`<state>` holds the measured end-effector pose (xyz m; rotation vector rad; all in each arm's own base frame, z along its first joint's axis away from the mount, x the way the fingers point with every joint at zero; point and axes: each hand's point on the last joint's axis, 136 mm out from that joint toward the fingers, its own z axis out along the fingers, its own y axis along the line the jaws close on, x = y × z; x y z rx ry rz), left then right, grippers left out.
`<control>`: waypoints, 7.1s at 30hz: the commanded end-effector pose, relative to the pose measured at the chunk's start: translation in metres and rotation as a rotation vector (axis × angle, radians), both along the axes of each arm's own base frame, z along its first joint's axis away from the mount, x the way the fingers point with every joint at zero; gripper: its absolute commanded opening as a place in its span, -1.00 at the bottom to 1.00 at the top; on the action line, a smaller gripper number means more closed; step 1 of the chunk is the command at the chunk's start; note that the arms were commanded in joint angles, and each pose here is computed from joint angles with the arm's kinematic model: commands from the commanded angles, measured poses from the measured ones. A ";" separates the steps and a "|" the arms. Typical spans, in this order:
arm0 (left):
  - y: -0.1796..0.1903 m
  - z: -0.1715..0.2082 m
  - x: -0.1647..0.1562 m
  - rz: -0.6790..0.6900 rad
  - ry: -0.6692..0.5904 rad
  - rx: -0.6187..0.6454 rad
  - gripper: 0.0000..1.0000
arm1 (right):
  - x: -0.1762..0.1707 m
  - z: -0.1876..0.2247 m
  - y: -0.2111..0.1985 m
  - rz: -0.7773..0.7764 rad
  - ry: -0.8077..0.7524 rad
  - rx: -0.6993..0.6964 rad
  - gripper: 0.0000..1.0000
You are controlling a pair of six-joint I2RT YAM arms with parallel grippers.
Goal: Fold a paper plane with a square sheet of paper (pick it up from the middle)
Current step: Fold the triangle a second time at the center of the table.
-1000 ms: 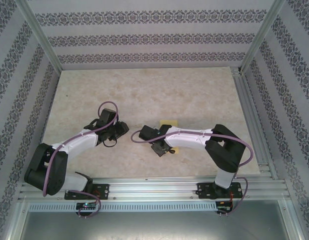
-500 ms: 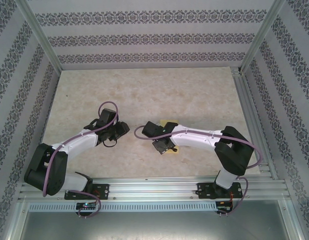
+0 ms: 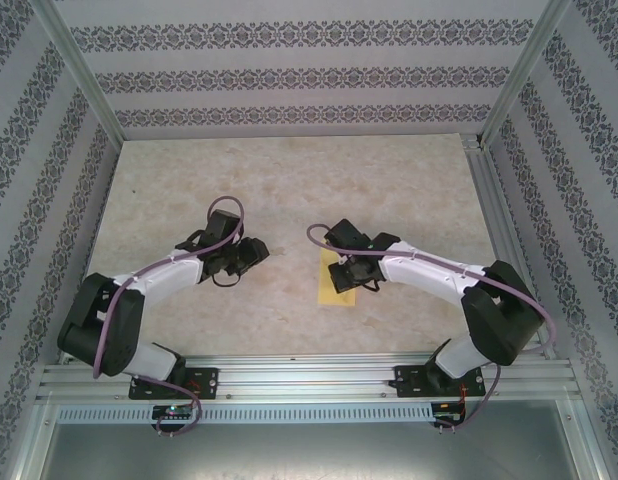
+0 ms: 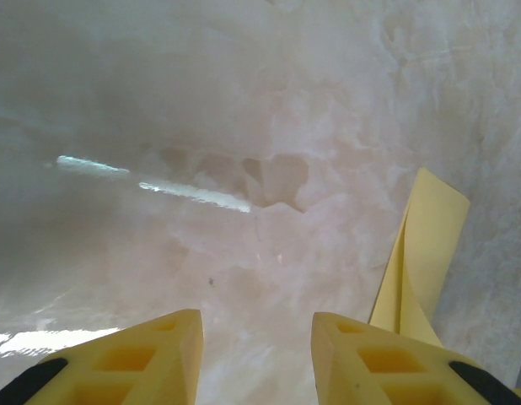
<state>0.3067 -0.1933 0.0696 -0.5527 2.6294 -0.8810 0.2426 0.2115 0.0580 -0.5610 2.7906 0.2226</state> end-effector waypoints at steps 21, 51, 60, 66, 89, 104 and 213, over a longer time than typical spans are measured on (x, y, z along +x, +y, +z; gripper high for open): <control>-0.149 0.001 0.005 -0.336 -0.010 -0.065 -0.42 | 0.029 -0.018 -0.005 -0.026 0.124 0.310 -0.91; -0.186 -0.030 0.002 -0.322 0.049 -0.140 -0.51 | 0.018 0.000 -0.002 -0.130 0.127 0.494 -0.27; -0.186 -0.030 0.002 -0.323 0.050 -0.139 -0.52 | 0.012 -0.001 0.000 -0.158 0.141 0.532 -0.38; -0.186 -0.030 0.003 -0.324 0.048 -0.137 -0.52 | 0.011 -0.006 -0.004 -0.164 0.138 0.521 -0.75; -0.172 -0.008 0.002 -0.328 -0.017 -0.076 -0.36 | 0.034 -0.022 -0.008 -0.084 0.182 0.390 -0.90; -0.163 -0.013 -0.004 -0.327 -0.011 -0.046 -0.46 | 0.048 -0.021 -0.013 -0.073 0.171 0.361 -0.86; -0.187 -0.040 -0.013 -0.382 0.049 -0.099 -0.62 | 0.047 -0.027 0.001 -0.148 0.213 0.489 -0.59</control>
